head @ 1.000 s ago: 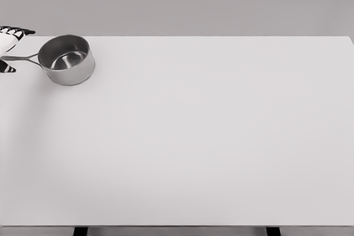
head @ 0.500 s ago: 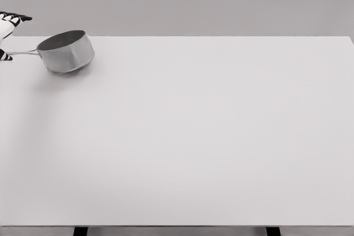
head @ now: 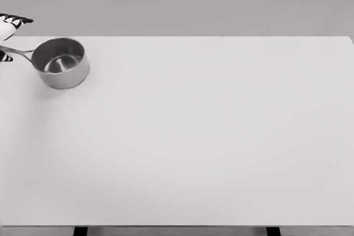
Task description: Rotate pot handle
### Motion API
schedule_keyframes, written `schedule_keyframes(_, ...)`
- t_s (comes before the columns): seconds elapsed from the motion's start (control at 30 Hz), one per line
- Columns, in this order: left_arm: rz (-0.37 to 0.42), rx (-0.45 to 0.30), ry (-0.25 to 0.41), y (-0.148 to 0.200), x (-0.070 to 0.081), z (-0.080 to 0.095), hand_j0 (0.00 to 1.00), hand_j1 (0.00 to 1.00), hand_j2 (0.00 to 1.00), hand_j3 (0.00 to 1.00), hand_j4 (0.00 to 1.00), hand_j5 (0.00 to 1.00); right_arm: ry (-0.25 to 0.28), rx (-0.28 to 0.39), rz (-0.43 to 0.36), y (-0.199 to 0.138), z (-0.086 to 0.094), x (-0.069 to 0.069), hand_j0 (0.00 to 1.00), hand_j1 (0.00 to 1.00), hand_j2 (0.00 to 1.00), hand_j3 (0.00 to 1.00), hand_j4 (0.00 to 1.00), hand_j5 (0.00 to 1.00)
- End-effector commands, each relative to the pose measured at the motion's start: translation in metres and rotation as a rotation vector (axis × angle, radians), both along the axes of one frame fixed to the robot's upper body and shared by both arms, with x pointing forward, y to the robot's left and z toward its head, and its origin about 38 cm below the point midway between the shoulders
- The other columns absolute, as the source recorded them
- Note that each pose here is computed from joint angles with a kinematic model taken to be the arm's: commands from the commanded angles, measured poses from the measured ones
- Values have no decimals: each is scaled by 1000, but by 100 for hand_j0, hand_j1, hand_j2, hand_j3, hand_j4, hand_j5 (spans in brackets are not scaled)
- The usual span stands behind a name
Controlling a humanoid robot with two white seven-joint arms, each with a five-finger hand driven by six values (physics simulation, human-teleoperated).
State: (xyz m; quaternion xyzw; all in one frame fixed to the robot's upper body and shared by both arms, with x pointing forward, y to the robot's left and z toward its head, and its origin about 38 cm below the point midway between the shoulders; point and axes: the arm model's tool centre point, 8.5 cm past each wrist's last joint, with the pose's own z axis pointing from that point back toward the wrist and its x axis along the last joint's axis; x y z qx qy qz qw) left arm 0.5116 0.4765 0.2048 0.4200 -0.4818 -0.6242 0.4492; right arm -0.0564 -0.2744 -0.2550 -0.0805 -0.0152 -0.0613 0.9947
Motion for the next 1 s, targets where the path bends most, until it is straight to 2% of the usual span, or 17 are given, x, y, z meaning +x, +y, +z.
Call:
schedule_keyframes(0.0,2,-7,-4,0,0,1,100,100,100,100,100,100,0,0,-1,0,0,0,100,100,100,100,100,100)
schedule_keyframes(0.33,0,-7,-4,1,-1,0,100,100,100,100,100,100,0,0,-1,0,0,0,100,100,100,100,100,100)
schedule_keyframes(0.47,-1,-5,-17,2,-1,7,100,100,100,100,100,100,0,0,-1,0,0,0,100,100,100,100,100,100)
schedule_keyframes(0.57,-41,14,-57,-9,1,21,100,100,100,100,100,100,0,0,1,0,0,0,100,100,100,100,100,100)
schedule_keyframes(0.7,-39,19,-74,-6,-1,28,100,100,100,100,100,100,0,0,-1,0,0,0,100,100,100,100,100,100)
schedule_keyframes(0.8,-49,25,-94,-2,-8,36,100,100,100,100,100,100,0,0,1,0,0,0,100,100,100,100,100,100)
schedule_keyframes(0.9,-114,36,-136,-5,-29,49,100,100,100,100,100,100,0,0,-1,0,0,0,100,100,100,100,100,100)
schedule_keyframes(0.97,-181,40,-169,-10,-50,65,100,100,100,100,100,100,0,0,-1,0,0,0,100,100,100,100,100,100)
